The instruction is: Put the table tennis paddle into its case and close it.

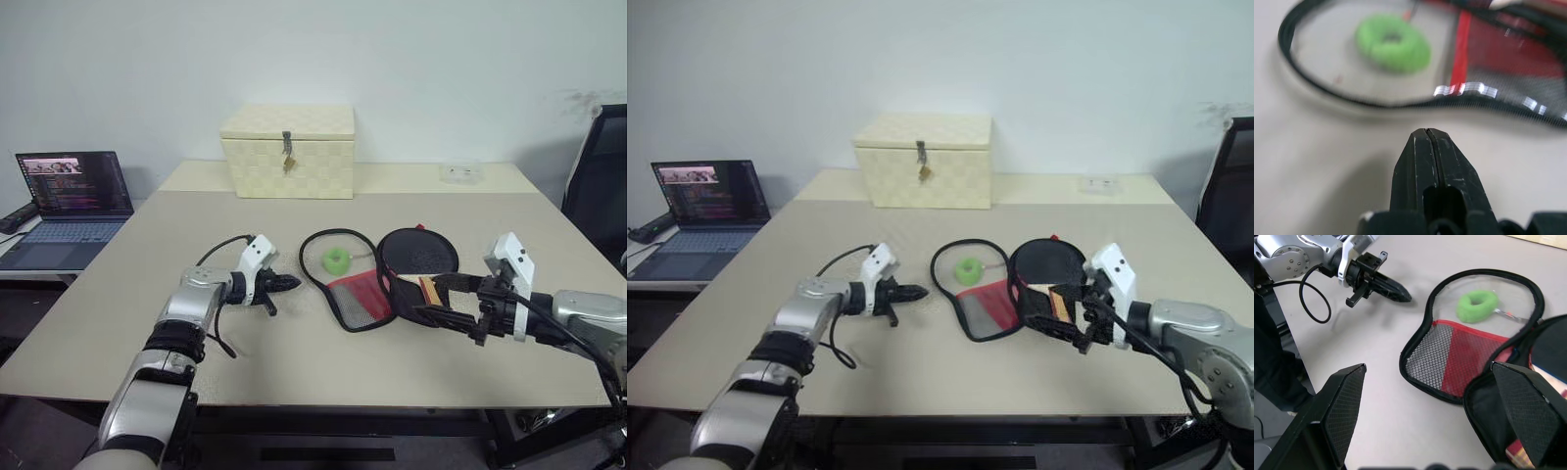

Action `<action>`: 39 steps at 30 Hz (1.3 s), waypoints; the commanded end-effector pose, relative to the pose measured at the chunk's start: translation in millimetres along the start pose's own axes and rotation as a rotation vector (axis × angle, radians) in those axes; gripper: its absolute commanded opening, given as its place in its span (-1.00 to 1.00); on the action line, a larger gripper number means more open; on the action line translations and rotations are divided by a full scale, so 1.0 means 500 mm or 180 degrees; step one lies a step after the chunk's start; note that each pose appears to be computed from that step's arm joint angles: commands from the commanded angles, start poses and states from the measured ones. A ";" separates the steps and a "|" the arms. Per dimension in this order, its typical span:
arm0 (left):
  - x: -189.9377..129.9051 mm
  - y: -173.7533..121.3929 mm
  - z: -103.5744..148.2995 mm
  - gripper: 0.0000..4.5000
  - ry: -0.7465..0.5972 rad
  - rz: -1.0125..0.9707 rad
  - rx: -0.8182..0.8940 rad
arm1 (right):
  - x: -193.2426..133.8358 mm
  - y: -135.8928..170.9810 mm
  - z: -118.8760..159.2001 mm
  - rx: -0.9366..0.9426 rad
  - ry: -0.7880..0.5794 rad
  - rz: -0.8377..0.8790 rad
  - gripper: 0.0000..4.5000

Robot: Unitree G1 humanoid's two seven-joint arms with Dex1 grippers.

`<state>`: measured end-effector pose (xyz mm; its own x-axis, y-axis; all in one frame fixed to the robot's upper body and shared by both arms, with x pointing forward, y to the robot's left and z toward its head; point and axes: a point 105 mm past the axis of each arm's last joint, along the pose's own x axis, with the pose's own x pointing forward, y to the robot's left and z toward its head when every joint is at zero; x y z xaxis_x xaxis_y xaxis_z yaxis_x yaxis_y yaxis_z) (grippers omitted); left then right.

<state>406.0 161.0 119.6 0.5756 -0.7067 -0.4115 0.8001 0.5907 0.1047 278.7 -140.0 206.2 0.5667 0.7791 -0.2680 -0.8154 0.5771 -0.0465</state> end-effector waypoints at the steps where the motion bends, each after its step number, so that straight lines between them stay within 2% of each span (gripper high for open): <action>1: 0.018 -0.012 0.005 -1.00 0.0013 -0.0004 0.0049 | 0.007 -0.002 0.017 -0.0181 -0.0070 -0.0005 1.00; 15: 0.113 -0.039 0.033 -1.00 -0.0149 0.0043 0.0109 | 0.014 -0.009 0.016 -0.0211 -0.0074 -0.0036 1.00; 20: 0.149 -0.056 0.061 -1.00 -0.0258 0.0027 0.0112 | 0.012 -0.013 0.013 -0.0214 -0.0060 -0.0088 1.00; 23: 0.163 -0.064 0.098 -1.00 -0.0390 0.0002 0.0140 | 0.009 -0.016 0.014 -0.0221 -0.0057 -0.0130 1.00; 28: 0.185 -0.096 0.230 -1.00 -0.0844 -0.0114 0.0357 | -0.016 -0.037 0.016 -0.0243 -0.0030 -0.0315 1.00; 32: 0.203 -0.138 0.295 -1.00 -0.1039 -0.0304 0.0496 | -0.027 -0.043 0.016 -0.0246 -0.0021 -0.0403 1.00; 35: 0.215 -0.163 0.324 -1.00 -0.1116 -0.0378 0.0571 | -0.030 -0.042 0.015 -0.0247 -0.0017 -0.0434 1.00; 39: 0.223 -0.177 0.339 -1.00 -0.1156 -0.0392 0.0587 | -0.033 -0.043 0.014 -0.0244 -0.0014 -0.0480 1.00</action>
<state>426.5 -32.0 192.9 0.4645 -0.8728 -0.1495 0.8785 0.4329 0.2021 290.3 -160.4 203.6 0.6605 0.6941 -0.2862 -0.7420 0.6617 -0.1075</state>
